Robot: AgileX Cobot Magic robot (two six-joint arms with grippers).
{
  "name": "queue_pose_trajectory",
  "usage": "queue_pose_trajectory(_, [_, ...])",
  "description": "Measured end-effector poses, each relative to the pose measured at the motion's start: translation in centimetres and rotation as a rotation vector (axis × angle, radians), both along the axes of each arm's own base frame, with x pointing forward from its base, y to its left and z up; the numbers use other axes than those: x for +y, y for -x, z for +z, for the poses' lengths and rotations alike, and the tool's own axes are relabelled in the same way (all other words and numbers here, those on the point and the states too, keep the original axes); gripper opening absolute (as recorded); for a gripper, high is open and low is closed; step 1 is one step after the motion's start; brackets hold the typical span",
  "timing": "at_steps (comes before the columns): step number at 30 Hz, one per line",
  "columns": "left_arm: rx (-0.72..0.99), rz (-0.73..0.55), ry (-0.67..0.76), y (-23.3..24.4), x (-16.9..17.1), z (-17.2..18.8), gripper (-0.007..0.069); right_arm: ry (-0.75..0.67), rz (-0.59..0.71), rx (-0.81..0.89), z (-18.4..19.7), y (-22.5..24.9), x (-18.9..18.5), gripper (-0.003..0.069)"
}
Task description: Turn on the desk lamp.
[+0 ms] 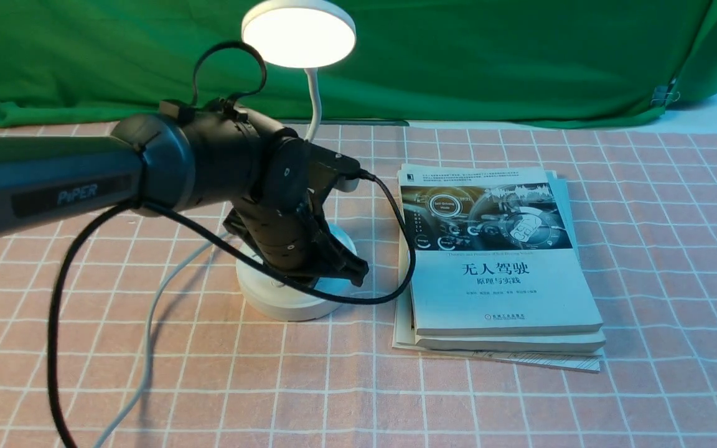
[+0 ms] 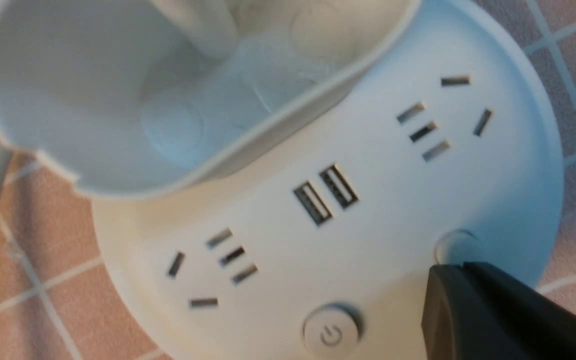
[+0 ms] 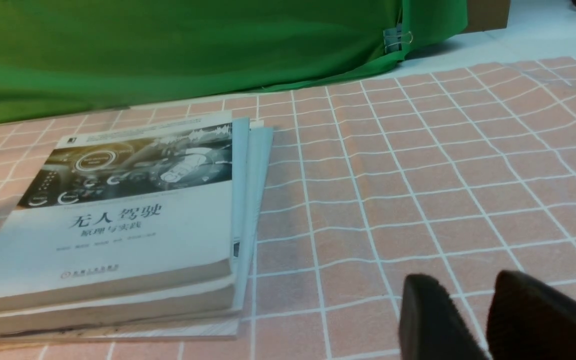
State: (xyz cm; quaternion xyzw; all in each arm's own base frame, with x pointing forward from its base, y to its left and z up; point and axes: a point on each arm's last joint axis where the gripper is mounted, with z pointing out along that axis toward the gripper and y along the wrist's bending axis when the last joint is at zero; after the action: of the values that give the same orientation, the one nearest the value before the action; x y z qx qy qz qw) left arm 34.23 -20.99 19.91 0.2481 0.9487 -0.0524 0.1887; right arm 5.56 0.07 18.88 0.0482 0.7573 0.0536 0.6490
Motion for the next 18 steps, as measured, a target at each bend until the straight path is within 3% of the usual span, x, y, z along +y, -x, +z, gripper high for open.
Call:
queue_pose_trajectory(5, [-0.099, 0.003, 0.069, 1.4, 0.8, 4.4, 0.0022, 0.0, 0.0, 0.0, 0.0, 0.0, 0.0, 0.0241])
queue_pose_trajectory(9, [-0.124, 0.012, 0.101, 3.3, 1.9, 5.6, 0.0022, 0.0, 0.0, 0.0, 0.0, 0.0, 0.0, 0.0241])
queue_pose_trajectory(18, [-0.251, 0.12, 0.286, 13.8, 8.2, 8.5, 0.0022, 0.0, 0.0, 0.0, 0.0, 0.0, 0.0, 0.0241])
